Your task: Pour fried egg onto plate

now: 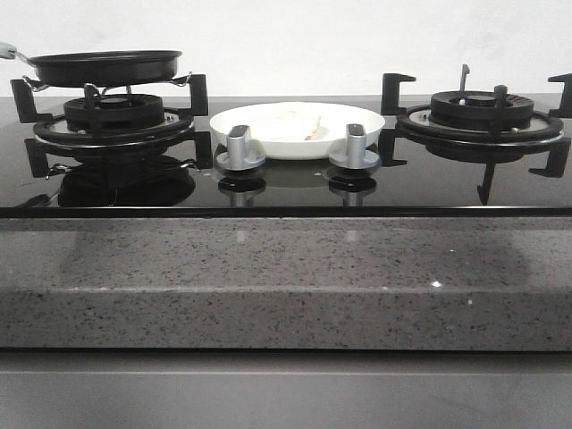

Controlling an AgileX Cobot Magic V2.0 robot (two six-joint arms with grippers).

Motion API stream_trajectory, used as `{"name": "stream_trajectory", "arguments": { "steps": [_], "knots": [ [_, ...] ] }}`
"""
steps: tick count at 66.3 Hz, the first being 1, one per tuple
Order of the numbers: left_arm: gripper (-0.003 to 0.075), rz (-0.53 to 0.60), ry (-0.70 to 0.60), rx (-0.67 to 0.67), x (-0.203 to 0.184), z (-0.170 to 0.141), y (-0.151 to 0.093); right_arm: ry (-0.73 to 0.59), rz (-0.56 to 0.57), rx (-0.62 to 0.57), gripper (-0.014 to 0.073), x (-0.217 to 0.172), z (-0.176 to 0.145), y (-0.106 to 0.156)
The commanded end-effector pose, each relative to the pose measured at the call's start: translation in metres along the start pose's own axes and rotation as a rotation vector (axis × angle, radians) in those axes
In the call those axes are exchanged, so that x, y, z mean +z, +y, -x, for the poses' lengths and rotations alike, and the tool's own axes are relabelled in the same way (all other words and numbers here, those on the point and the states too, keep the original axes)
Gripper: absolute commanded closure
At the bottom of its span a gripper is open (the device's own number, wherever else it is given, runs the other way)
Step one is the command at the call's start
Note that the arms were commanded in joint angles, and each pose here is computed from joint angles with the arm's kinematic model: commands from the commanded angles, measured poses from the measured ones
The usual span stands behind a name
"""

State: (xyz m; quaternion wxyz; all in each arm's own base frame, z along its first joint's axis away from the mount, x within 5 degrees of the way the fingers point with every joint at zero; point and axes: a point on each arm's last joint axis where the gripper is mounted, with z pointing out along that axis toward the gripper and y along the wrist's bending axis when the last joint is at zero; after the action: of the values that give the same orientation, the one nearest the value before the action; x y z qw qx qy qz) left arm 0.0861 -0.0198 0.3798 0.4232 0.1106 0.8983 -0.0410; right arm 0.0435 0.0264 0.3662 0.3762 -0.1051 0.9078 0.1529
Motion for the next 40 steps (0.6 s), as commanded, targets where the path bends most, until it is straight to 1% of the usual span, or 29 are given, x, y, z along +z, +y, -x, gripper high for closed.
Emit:
{"name": "stream_trajectory", "arguments": {
  "steps": [1,6,9,13,40],
  "knots": [
    [0.0498,-0.006,-0.083,0.0,-0.005,0.0107,-0.0006,-0.066,0.003,-0.007,0.0594,-0.0042,0.0083,0.0011],
    [0.0591,-0.006,-0.083,0.0,-0.005,0.0107,-0.0006,-0.066,0.003,-0.007,0.0658,-0.0042,0.0083,0.0011],
    [0.0661,-0.006,-0.082,0.0,-0.005,0.0105,-0.0006,-0.066,0.003,-0.007,0.0694,-0.0042,0.0083,0.0011],
    [0.0739,-0.006,-0.082,0.0,-0.005,0.0105,-0.0006,-0.066,0.003,-0.007,0.0704,-0.0042,0.0083,0.0011],
    [0.074,-0.006,-0.082,0.0,-0.005,0.0105,-0.0006,-0.066,-0.001,-0.008,0.0704,-0.0042,0.0084,0.0008]
  ]
}}
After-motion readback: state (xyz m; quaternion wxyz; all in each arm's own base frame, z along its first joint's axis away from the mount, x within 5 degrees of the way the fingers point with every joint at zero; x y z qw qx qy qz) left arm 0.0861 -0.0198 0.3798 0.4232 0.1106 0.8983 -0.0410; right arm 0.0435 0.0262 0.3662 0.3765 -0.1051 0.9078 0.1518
